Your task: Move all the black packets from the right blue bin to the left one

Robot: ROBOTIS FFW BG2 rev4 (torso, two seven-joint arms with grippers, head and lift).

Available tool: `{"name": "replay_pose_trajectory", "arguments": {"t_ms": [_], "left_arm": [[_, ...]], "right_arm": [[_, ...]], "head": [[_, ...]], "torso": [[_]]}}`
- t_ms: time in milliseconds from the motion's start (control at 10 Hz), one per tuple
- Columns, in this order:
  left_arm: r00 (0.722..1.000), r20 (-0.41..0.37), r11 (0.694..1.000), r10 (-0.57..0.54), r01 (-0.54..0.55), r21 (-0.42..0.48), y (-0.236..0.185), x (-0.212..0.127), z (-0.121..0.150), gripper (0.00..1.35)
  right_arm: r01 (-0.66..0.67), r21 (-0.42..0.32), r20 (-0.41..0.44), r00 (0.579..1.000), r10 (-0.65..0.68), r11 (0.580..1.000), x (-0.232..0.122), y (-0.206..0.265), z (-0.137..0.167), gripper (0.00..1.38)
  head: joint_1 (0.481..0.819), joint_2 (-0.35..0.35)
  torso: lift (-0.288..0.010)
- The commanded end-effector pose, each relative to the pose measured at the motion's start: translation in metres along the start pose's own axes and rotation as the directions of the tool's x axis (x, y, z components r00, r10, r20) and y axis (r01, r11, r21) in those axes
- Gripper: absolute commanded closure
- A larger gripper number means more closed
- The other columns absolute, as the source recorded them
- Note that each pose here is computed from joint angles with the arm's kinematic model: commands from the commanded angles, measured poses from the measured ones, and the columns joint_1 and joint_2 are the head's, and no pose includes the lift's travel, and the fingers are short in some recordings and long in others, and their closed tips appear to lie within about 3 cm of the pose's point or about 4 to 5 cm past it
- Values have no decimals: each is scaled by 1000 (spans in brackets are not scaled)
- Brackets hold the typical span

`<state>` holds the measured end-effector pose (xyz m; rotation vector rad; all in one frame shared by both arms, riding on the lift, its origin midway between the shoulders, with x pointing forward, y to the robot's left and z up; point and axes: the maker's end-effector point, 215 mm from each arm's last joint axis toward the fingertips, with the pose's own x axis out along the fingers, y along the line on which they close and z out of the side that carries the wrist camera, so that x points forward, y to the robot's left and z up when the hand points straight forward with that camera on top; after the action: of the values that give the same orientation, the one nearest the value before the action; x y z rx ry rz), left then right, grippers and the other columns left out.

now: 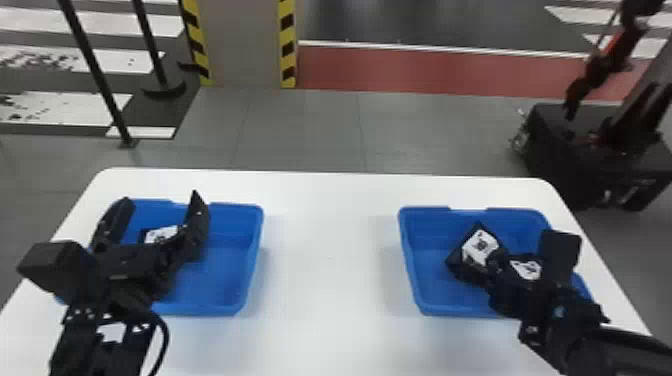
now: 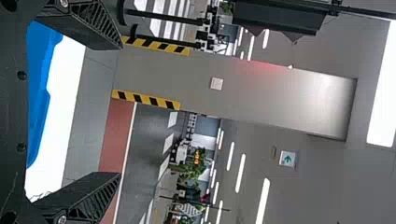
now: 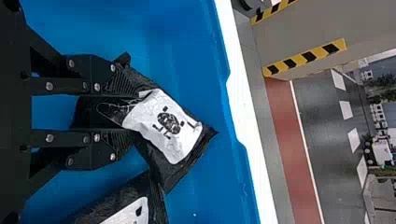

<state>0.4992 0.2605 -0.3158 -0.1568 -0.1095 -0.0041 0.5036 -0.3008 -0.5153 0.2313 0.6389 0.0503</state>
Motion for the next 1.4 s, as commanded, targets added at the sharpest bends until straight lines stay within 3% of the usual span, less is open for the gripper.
{"name": "replay_pose_trajectory", "arguments": {"t_ms": [0,300,500,600,800,1100,1300], "left_arm": [[1000,4,1000,-1,1,-2,-1,1,1,53],[999,44,999,-3,5,-35,-5,1,13,53],[999,47,999,-6,9,-46,-7,2,14,53],[999,37,998,-19,21,-58,-13,5,12,53],[998,-11,994,-55,53,-95,-28,8,14,53],[991,-41,983,-126,119,-139,-53,13,37,53],[979,-82,972,-187,172,-160,-70,17,36,55]], "right_arm": [[-12,-5,18,1000,12,1000,-16,8,-1,1138],[-68,-17,115,991,70,998,-63,42,26,1138],[-185,-47,247,950,191,982,-69,71,76,1138],[-297,-85,281,908,309,951,-51,84,98,1138],[-487,-193,238,819,522,852,-25,135,123,1138],[-660,-231,130,707,695,715,-9,183,134,1138],[-750,-222,54,628,776,623,-19,225,118,1138]], "head": [[695,-46],[695,-37],[695,-17],[695,0],[695,21],[695,57],[695,68]], "torso": [[-110],[-110],[-110],[-110],[-110],[-110],[-110]]}}
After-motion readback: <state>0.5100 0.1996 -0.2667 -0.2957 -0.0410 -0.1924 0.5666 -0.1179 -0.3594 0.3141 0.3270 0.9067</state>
